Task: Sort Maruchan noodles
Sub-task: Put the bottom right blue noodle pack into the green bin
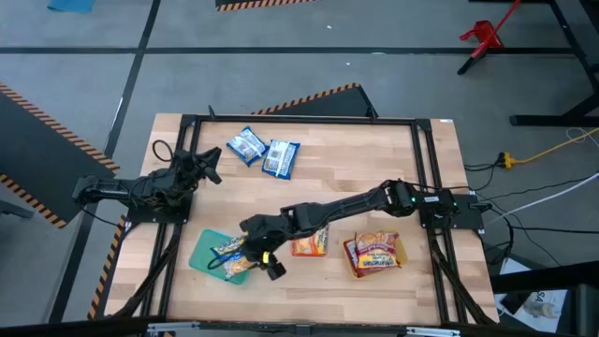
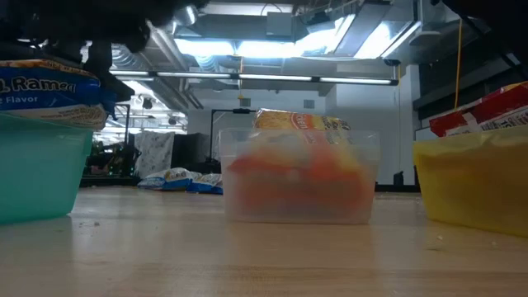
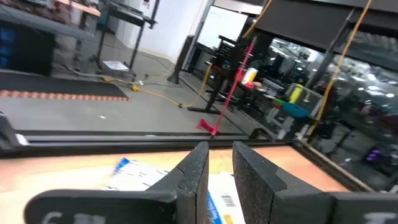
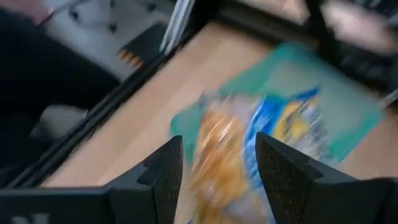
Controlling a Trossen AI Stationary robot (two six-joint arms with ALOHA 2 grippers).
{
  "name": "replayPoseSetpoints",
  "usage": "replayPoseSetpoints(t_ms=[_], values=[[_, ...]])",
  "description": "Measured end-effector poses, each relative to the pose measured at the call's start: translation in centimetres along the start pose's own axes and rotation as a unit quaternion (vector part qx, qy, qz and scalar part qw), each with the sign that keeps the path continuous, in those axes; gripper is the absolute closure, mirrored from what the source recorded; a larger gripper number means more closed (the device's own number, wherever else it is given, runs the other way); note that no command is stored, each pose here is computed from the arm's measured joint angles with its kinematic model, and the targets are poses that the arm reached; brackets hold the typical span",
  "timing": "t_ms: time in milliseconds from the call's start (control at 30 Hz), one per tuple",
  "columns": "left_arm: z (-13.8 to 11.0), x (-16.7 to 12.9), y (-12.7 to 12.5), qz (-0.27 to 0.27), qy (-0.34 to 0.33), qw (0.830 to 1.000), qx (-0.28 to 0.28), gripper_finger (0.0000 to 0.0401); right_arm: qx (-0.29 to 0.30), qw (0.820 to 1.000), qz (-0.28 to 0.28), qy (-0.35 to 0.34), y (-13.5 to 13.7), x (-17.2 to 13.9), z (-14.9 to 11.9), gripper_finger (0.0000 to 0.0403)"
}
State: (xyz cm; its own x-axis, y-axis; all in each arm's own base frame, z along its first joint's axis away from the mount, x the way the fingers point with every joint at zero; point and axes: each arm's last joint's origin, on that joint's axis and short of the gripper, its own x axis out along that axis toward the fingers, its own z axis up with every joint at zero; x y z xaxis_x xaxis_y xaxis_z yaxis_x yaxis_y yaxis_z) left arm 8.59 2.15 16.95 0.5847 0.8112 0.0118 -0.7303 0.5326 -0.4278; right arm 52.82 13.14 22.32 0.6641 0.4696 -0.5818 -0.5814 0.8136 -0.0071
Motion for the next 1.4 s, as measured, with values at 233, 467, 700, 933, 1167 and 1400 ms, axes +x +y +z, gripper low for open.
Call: replayPoseSetpoints(t_ms=[233,467,700,933,1167,1400], values=[[-0.1,0.0,-0.4,-0.062,0.025,0.997,-0.032,0.0335,-0.067,0.993,-0.063,-0.081,-0.5,-0.9,2.7,0.0217],[-0.3,-0.4,-1.1,-0.148,0.071,0.985,-0.060,0.0344,-0.091,0.990,-0.099,0.048,-0.3,-3.3,3.2,0.0217],[-0.4,-0.8,-1.4,-0.176,0.085,0.979,-0.052,0.0389,-0.061,0.952,-0.155,0.255,-0.6,-3.5,-1.0,0.0217],[-0.5,-0.9,-1.5,-0.179,0.086,0.979,-0.050,0.0395,-0.043,0.964,-0.139,0.223,-0.5,-0.5,-3.5,0.0217],[-0.5,-0.9,-1.4,-0.178,0.086,0.979,-0.050,0.0400,-0.069,0.977,-0.127,0.154,0.3,0.3,-2.1,0.0217],[-0.5,-0.9,-1.4,-0.177,0.086,0.979,-0.050,0.0398,-0.100,0.985,-0.081,0.118,0.3,0.3,-1.5,0.0217]])
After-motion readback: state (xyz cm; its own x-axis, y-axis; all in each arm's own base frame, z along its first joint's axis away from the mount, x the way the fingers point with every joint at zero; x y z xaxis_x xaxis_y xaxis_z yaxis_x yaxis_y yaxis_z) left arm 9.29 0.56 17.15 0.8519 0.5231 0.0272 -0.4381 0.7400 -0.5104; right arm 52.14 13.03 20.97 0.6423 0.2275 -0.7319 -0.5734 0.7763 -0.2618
